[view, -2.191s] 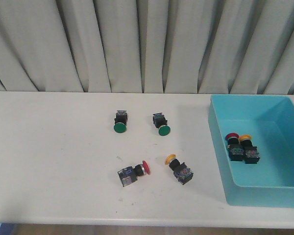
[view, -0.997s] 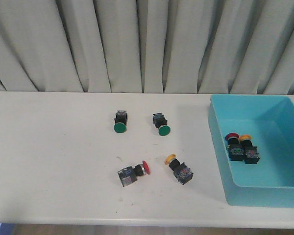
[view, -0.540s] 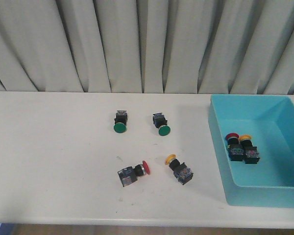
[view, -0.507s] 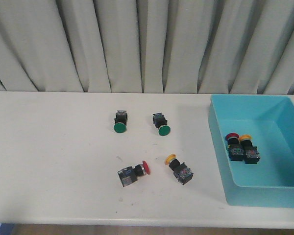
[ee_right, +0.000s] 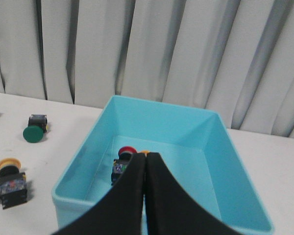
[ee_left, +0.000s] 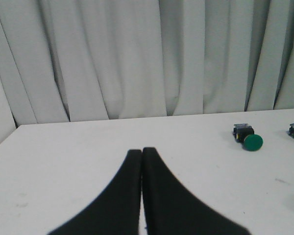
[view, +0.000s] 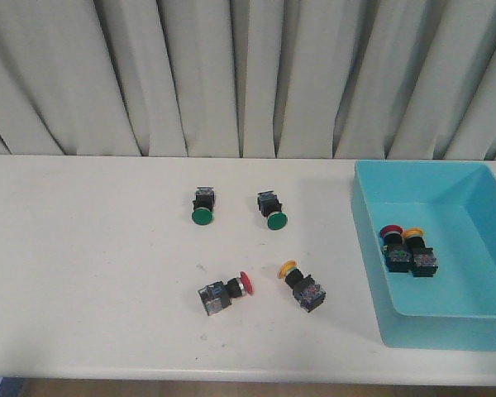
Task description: Pick red and yellow buttons and place in box
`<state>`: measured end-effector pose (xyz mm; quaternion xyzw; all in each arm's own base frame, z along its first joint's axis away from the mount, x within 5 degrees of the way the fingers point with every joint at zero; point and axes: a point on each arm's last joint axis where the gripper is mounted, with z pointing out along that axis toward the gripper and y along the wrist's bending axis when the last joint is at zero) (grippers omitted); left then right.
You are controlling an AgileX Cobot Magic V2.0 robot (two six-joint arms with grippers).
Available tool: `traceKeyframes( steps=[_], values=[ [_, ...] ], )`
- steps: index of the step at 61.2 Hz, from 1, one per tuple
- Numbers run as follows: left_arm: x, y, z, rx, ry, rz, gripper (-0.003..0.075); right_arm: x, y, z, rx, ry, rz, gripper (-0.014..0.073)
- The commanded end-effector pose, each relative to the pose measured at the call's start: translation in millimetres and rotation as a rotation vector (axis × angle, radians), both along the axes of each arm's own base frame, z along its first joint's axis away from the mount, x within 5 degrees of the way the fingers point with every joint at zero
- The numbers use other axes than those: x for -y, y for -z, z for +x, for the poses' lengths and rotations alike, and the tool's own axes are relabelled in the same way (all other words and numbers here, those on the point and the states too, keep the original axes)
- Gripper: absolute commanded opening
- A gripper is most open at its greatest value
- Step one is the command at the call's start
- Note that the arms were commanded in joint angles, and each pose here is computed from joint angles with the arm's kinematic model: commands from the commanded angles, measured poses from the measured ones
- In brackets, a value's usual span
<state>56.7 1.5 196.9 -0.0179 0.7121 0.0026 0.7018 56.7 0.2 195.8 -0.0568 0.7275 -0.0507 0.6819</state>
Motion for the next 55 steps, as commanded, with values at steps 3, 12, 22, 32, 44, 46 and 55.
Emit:
traceKeyframes(
  steps=[3, 12, 22, 32, 44, 46, 55],
  values=[
    [0.1, 9.8, 0.8, 0.033, 0.003, -0.010, -0.0007, 0.0, -2.6, -0.5, 0.100, 0.001, 0.064, -0.0008],
    [0.1, 9.8, 0.8, 0.033, 0.003, -0.010, -0.0007, -0.1, -2.9, -0.5, 0.102, 0.001, 0.116, -0.0008],
    [0.1, 9.8, 0.8, 0.033, 0.003, -0.010, -0.0007, 0.0, -2.8, -0.5, 0.101, 0.003, 0.163, -0.0008],
    [0.1, 9.8, 0.8, 0.033, 0.003, -0.010, -0.0007, 0.1, -2.8, -0.5, 0.101, 0.003, 0.153, -0.0008],
    [0.1, 9.8, 0.8, 0.033, 0.003, -0.010, -0.0007, 0.0, -2.5, -0.4, 0.097, 0.004, 0.167, -0.0008],
    [0.1, 9.8, 0.8, 0.033, 0.003, -0.010, -0.0007, 0.0, -2.3, -0.4, 0.095, 0.004, 0.167, -0.0008],
    [0.1, 9.8, 0.8, 0.033, 0.003, -0.010, -0.0007, 0.0, -2.1, -0.4, 0.093, 0.004, 0.167, -0.0008]
  ],
)
